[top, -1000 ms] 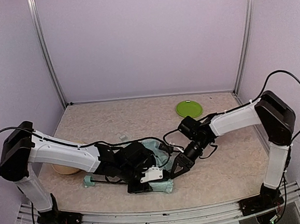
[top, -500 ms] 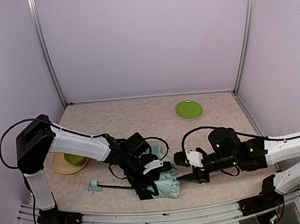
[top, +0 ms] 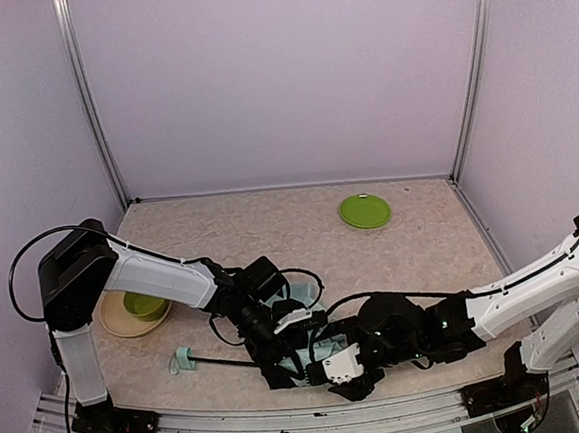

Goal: Put away the umbrella

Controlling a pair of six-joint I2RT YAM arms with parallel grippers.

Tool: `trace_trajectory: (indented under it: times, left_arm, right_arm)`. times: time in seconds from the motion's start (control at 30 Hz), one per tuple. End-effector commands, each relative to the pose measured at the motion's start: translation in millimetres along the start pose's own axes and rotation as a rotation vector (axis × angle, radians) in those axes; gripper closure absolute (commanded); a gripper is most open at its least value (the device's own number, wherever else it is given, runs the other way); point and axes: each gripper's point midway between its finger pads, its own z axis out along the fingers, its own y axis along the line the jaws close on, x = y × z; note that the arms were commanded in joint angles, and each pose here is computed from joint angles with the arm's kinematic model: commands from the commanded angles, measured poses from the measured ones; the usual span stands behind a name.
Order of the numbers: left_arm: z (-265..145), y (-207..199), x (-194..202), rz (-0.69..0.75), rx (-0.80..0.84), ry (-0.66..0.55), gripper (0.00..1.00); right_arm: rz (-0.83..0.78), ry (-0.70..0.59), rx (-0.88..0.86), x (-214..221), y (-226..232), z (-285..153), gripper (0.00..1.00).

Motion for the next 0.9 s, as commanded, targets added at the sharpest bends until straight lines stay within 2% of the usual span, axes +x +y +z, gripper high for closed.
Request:
trace_trajectory:
  times: [0.0,0.17,0.23,0.33,0.37,0.43,0.47,0.5,0.53,0.57,0.77,0.87]
  left_arm:
    - [15,1,60,-0.229,0.02,0.174,0.73]
    - [15,1,60,-0.224,0.022,0.178,0.72]
    - [15,1,59,-0.222,0.024,0.177,0.72]
    - [12,2,54,-0.212,0.014,0.162,0.7]
    - [10,3,50,-0.205,0.005,0.147,0.67]
    - [2,8,36,-0.185,-0.047,0.099,0.54]
    - [-5,12,26,-0.17,-0.084,0.063,0.43]
    - [-15,15,15,-0.15,-0.126,0.018,0.23]
    - [-26,18,4,-0.133,-0.173,-0.032,0.04]
    - [-40,18,-10,-0.099,-0.208,-0.089,0.02]
    - [-126,-13,-63,0.141,-0.439,-0.373,0.01]
    - [-162,-13,-67,0.136,-0.538,-0.479,0.01]
  right_arm:
    - [-0.029,0.053,0.038,6,-6,14,0.05]
    - [-0.009,0.223,0.03,41,0,39,0.17]
    - [0.025,0.241,0.015,42,3,47,0.32]
    - [0.054,0.236,-0.01,42,8,50,0.66]
    - [0.056,0.234,-0.015,42,9,50,0.75]
    - [0.061,0.242,-0.028,44,12,47,0.87]
    - [0.064,0.249,-0.035,45,14,45,0.91]
    - [0.069,0.26,-0.044,47,15,43,0.95]
    - [0.075,0.27,-0.054,49,17,41,0.98]
    - [0.083,0.283,-0.067,51,20,39,1.0]
    - [0.179,0.329,-0.133,57,27,25,1.0]
    - [0.18,0.296,-0.059,45,7,16,1.0]
